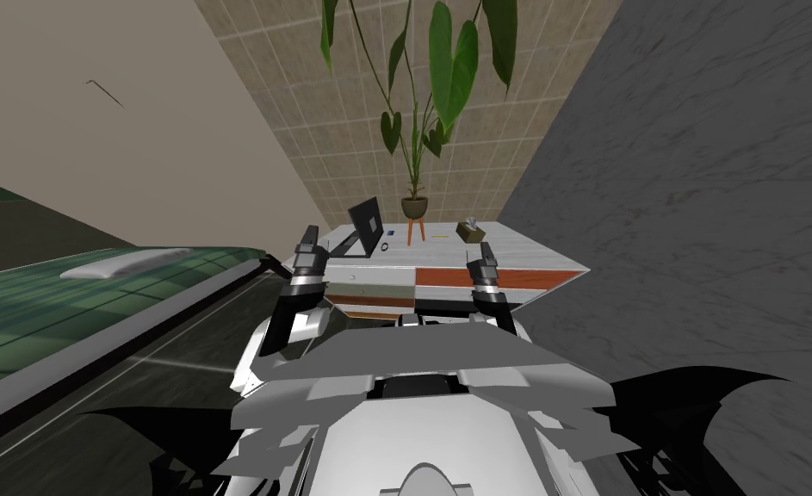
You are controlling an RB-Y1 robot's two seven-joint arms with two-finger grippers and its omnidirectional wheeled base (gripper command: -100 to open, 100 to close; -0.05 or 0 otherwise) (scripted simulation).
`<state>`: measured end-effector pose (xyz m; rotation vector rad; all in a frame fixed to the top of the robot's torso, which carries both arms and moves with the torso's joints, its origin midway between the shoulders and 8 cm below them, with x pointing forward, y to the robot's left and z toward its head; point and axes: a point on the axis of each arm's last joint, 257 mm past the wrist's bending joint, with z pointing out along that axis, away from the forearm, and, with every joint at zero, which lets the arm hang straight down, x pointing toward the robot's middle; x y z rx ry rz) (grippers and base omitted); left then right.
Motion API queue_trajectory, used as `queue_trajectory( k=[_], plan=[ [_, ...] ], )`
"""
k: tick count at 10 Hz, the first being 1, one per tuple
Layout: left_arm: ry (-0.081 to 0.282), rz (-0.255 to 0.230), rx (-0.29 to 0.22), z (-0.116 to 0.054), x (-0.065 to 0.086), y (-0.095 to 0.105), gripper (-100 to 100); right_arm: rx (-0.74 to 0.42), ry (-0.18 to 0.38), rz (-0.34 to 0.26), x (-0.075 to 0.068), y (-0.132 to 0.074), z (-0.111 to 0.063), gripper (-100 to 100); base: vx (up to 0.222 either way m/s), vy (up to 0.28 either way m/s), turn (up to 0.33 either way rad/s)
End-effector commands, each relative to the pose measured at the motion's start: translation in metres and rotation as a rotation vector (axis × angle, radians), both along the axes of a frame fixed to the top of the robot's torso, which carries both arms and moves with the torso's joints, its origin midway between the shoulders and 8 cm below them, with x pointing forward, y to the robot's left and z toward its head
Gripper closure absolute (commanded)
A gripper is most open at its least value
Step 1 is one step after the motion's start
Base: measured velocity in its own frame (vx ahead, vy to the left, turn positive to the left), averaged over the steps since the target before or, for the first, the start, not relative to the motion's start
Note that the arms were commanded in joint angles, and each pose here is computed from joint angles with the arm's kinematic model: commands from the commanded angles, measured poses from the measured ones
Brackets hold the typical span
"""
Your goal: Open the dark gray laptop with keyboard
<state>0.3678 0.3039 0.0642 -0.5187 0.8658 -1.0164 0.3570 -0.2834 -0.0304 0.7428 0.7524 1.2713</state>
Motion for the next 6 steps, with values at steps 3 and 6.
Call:
queue_trajectory(
  k=[3, 6],
  plan=[
    [0.056, 0.019, -0.004, -0.003, 0.011, 0.01, -100, 0.0, 0.0, 0.0, 0.0, 0.0, 0.0, 0, 0.003, -0.027, -0.017],
    [0.103, 0.039, -0.01, -0.005, 0.019, 0.02, -100, 0.0, 0.0, 0.0, 0.0, 0.0, 0.0, 0, 0.002, -0.029, -0.028]
  ],
)
